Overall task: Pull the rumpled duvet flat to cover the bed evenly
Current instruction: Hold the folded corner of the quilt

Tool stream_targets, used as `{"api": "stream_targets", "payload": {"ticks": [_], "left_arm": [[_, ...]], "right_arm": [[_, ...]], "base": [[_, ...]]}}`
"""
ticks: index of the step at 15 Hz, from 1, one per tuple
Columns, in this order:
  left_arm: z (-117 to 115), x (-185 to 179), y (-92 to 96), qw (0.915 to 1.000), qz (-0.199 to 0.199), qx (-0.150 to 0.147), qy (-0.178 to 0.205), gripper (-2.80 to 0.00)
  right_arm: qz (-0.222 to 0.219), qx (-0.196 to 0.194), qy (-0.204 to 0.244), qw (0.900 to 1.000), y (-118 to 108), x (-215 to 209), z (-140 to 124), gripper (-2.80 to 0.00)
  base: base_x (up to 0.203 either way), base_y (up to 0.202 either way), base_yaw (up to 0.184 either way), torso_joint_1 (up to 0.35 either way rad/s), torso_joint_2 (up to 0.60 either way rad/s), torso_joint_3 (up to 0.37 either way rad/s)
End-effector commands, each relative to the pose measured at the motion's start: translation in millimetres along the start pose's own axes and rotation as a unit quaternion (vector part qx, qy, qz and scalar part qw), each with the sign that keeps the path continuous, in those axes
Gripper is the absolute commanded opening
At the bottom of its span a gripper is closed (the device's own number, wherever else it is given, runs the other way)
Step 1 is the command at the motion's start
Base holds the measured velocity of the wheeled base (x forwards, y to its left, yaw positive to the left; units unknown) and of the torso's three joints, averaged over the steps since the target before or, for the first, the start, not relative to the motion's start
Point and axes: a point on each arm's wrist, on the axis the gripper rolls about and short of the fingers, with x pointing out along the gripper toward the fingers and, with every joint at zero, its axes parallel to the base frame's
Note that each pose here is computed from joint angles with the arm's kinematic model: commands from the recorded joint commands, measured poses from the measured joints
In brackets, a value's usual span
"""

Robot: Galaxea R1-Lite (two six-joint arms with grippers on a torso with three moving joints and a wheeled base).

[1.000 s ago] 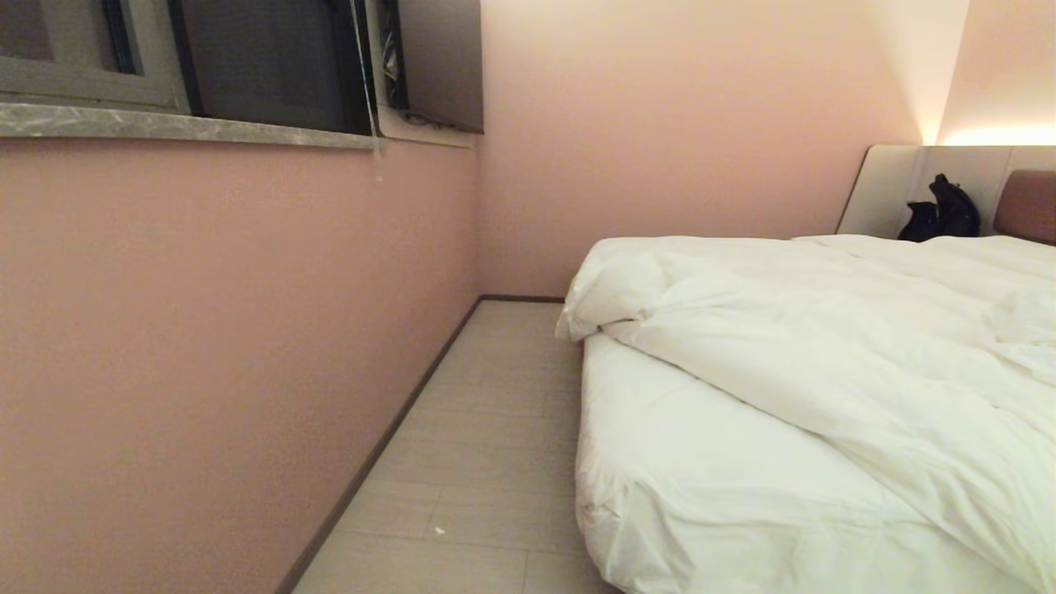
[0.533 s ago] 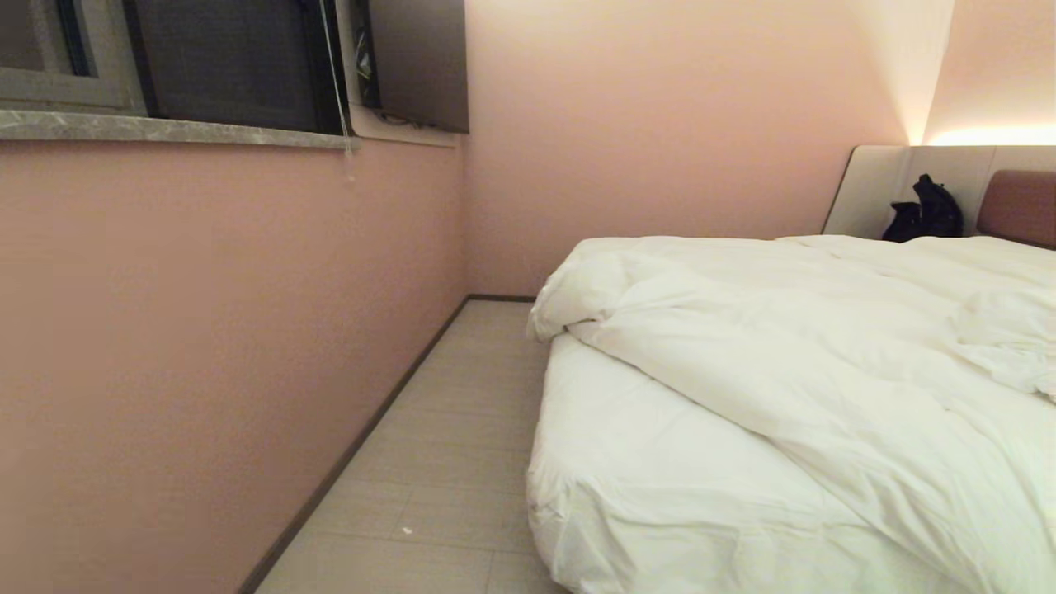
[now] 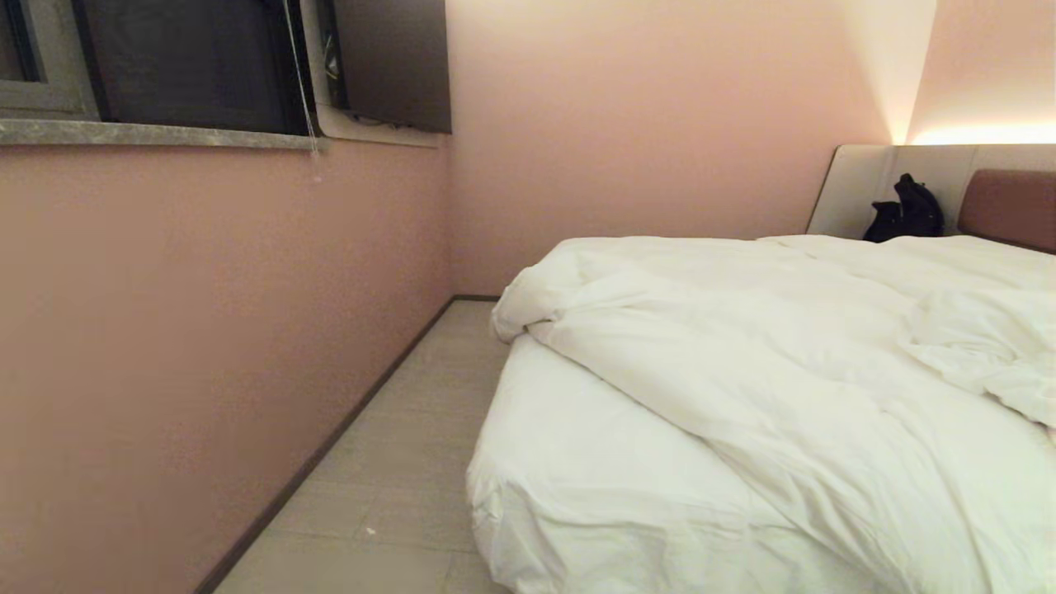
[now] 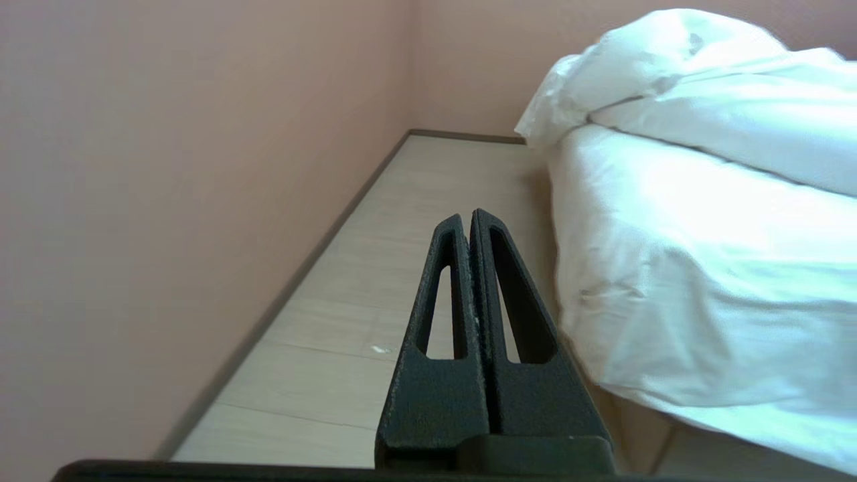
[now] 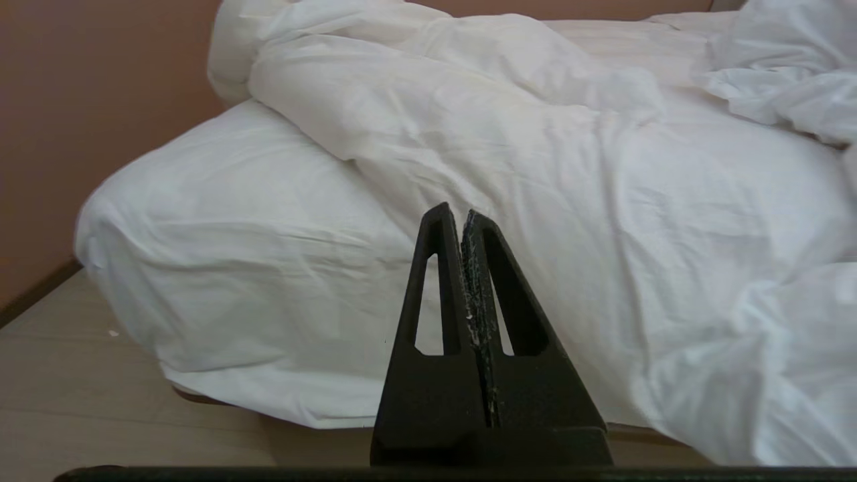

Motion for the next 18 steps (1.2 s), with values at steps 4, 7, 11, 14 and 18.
{"api": "stream_targets", "payload": {"ticks": [4, 7, 11, 14, 18], "left_arm": [[0.0, 0.0, 0.0, 1.0000, 0.000, -0.001, 0.000, -2.80], [0.0, 0.0, 0.0, 1.0000, 0.000, -0.001, 0.000, -2.80], [0.2, 0.0, 0.0, 1.0000, 0.000, -0.001, -0.001, -2.80], [0.0, 0.0, 0.0, 1.0000, 0.000, -0.001, 0.000, -2.80], [0.1, 0.0, 0.0, 1.0000, 0.000, -0.001, -0.001, -2.80]], "right_arm": [[0.000, 0.000, 0.000, 1.000, 0.0, 0.0, 0.0, -2.80], [0.000, 0.000, 0.000, 1.000, 0.0, 0.0, 0.0, -2.80], [0.000, 0.000, 0.000, 1.000, 0.0, 0.0, 0.0, -2.80], [0.000, 0.000, 0.000, 1.000, 0.0, 0.0, 0.0, -2.80], [0.000, 0.000, 0.000, 1.000, 0.0, 0.0, 0.0, -2.80]], "base": [[0.000, -0.192, 0.000, 0.005, 0.00, 0.003], [0.000, -0.193, 0.000, 0.003, 0.00, -0.002], [0.000, -0.194, 0.002, 0.000, 0.00, 0.002], [0.000, -0.188, 0.000, 0.002, 0.00, 0.001], [0.000, -0.052, -0.001, 0.005, 0.00, 0.002]]}}
